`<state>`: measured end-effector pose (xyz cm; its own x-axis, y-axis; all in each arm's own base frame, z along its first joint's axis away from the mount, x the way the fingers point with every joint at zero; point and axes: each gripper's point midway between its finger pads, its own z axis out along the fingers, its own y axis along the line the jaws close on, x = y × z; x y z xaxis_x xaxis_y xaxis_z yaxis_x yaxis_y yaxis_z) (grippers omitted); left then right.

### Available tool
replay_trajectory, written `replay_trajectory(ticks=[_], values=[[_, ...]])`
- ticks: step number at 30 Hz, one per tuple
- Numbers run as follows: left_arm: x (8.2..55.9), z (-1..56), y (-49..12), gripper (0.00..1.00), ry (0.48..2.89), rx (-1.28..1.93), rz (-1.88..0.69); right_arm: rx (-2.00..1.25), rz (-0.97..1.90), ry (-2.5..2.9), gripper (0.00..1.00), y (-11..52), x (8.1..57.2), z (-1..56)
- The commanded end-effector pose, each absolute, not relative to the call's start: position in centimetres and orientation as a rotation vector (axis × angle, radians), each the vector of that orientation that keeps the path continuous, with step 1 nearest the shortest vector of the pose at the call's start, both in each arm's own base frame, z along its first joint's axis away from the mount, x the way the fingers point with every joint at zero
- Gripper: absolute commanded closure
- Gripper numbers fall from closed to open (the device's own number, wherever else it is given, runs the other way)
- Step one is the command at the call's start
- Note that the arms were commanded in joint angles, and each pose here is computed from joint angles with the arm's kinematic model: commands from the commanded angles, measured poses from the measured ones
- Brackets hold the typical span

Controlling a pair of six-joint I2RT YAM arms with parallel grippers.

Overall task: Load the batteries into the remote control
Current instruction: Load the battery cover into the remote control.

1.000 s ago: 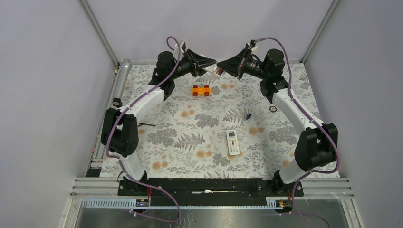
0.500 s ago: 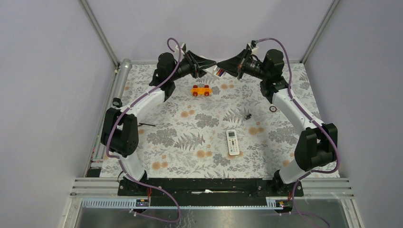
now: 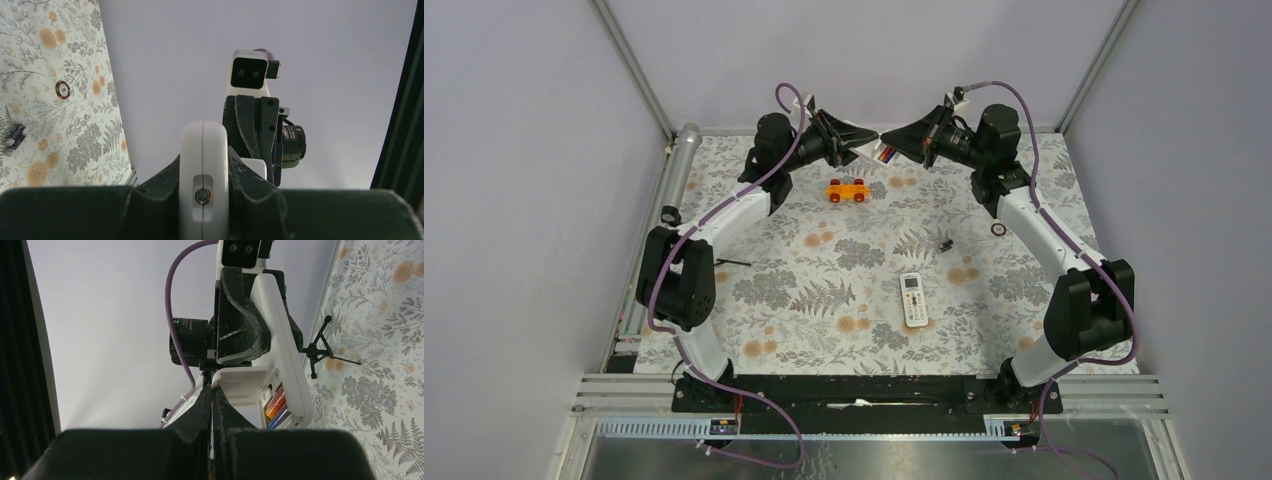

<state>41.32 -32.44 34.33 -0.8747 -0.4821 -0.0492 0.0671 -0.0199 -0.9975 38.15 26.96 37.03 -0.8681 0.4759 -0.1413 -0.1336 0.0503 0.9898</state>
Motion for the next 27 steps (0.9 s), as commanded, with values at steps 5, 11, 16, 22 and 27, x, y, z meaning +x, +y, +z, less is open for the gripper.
replay_trajectory(ticks=[5,11,16,22,27], values=[[40.3,37.9,-31.8,1.00,1.766,-0.345,-2.007,0.313,1.843,1.880,1.00,27.0,37.8,37.2],[40.5,38.5,-31.2,1.00,1.739,-0.368,-2.012,0.338,1.852,1.889,1.00,26.9,37.7,36.6],[40.6,38.9,-31.0,1.00,1.719,-0.380,-2.028,0.347,1.856,1.893,1.00,26.9,37.7,36.3],[40.4,39.6,-30.9,1.00,1.686,-0.389,-2.077,0.364,1.883,1.901,1.00,27.1,37.8,35.5],[40.3,39.9,-30.9,1.00,1.677,-0.389,-2.093,0.372,1.924,1.884,1.00,27.2,37.7,35.4]])
